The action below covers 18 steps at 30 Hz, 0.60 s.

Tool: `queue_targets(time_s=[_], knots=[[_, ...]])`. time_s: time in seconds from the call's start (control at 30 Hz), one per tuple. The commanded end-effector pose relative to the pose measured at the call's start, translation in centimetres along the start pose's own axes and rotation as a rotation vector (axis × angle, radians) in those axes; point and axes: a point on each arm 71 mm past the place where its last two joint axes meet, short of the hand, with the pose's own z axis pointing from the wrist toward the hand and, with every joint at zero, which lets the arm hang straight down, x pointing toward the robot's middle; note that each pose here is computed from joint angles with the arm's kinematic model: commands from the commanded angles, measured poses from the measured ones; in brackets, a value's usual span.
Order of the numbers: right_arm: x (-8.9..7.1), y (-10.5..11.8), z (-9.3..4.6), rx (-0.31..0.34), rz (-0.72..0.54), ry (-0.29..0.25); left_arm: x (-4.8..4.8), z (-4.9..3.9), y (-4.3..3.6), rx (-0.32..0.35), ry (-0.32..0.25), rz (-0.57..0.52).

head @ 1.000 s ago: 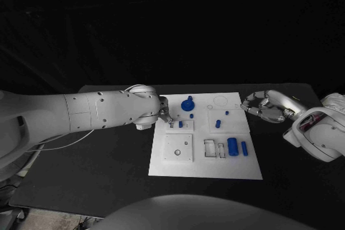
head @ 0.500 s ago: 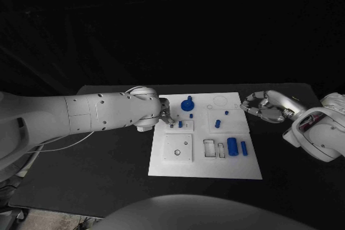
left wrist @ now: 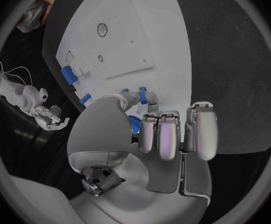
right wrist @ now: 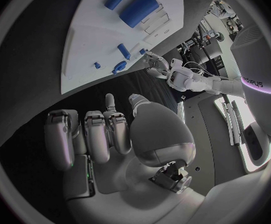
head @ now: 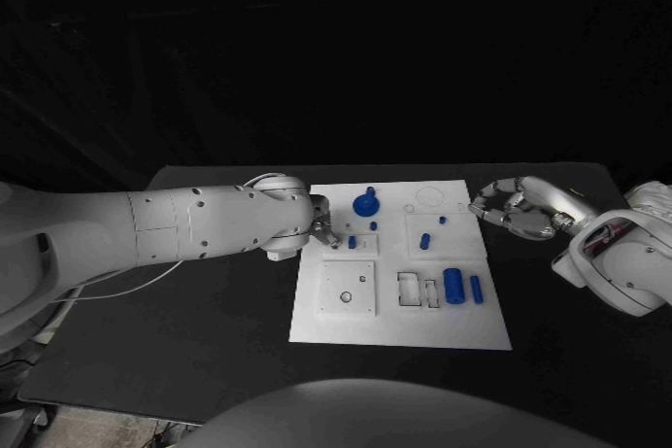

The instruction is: Assemble the parts on the task board

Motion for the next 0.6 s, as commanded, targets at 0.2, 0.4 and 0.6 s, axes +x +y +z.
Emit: queue_targets(time_s=[0.2,0.4,0.6], knots=[[0.10,0.05,-0.01,-0.005,-0.003,0.007,0.51,0.31,0.00,0.018,-0.020,0.005],[0.08,0.02,-0.07,-0.004,-0.003,0.006,0.79,0.55,-0.22,0.042,-0.035,-0.008],[0.06,-0.05,-0.14,-0.003,-0.003,0.004,0.92,0.60,-0.36,0.056,-0.046,-0.015]])
